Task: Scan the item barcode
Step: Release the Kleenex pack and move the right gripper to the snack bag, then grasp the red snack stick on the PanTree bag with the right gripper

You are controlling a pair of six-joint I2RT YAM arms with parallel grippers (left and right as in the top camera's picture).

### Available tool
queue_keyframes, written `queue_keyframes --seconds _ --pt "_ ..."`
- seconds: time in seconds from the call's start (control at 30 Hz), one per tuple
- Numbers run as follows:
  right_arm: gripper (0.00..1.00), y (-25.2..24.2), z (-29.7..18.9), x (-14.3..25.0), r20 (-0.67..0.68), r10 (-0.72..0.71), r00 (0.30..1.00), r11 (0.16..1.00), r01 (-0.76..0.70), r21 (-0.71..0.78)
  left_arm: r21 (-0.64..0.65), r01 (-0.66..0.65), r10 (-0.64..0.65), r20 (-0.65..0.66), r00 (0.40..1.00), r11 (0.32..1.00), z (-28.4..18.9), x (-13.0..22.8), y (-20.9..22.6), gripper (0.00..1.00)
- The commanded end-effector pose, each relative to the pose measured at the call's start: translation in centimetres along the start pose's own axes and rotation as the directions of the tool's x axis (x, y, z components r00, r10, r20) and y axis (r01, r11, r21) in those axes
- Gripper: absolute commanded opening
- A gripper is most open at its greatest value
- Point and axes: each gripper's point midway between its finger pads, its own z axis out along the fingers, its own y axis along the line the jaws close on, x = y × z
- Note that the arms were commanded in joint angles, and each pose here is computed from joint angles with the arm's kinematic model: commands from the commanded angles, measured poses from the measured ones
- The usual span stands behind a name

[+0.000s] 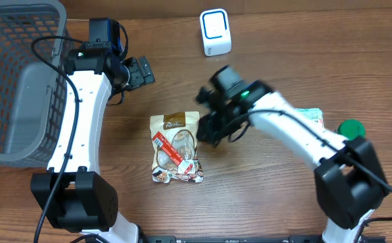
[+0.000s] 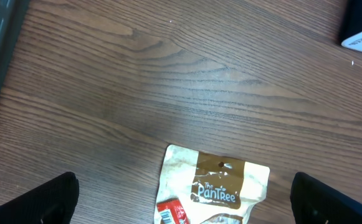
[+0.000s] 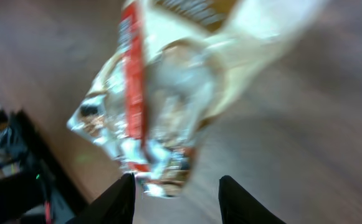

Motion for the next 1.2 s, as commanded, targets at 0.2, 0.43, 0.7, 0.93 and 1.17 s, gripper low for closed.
queue_keyframes --seconds 0.2,0.43,0.7,0.93,1.17 --pt "0.41 3.7 3.7 1.1 -0.01 -0.095 0.995 0.984 0.096 0.151 0.005 -0.018 0.018 0.034 0.999 1.0 -1.1 -0.6 0.0 1.0" --pt "0.4 4.0 4.7 0.9 0.022 -0.202 0.979 0.922 0.182 0.341 0.005 -0.018 0.018 0.034 0.999 1.0 -1.1 -0.6 0.0 1.0" --pt "0.39 4.0 5.1 1.2 0.019 -0.215 0.977 0.912 0.193 0.362 0.005 -0.018 0.018 0.034 0.999 1.0 -1.1 -0.6 0.0 1.0" --pt "0.39 3.2 6.5 2.4 0.004 -0.208 0.978 0.916 0.193 0.351 0.005 -0.018 0.018 0.033 0.999 1.0 -1.1 -0.6 0.0 1.0" --pt "0.36 2.7 7.5 3.2 0.012 -0.179 0.984 0.928 0.164 0.334 0.005 -0.018 0.018 0.034 0.999 1.0 -1.1 -0.6 0.0 1.0"
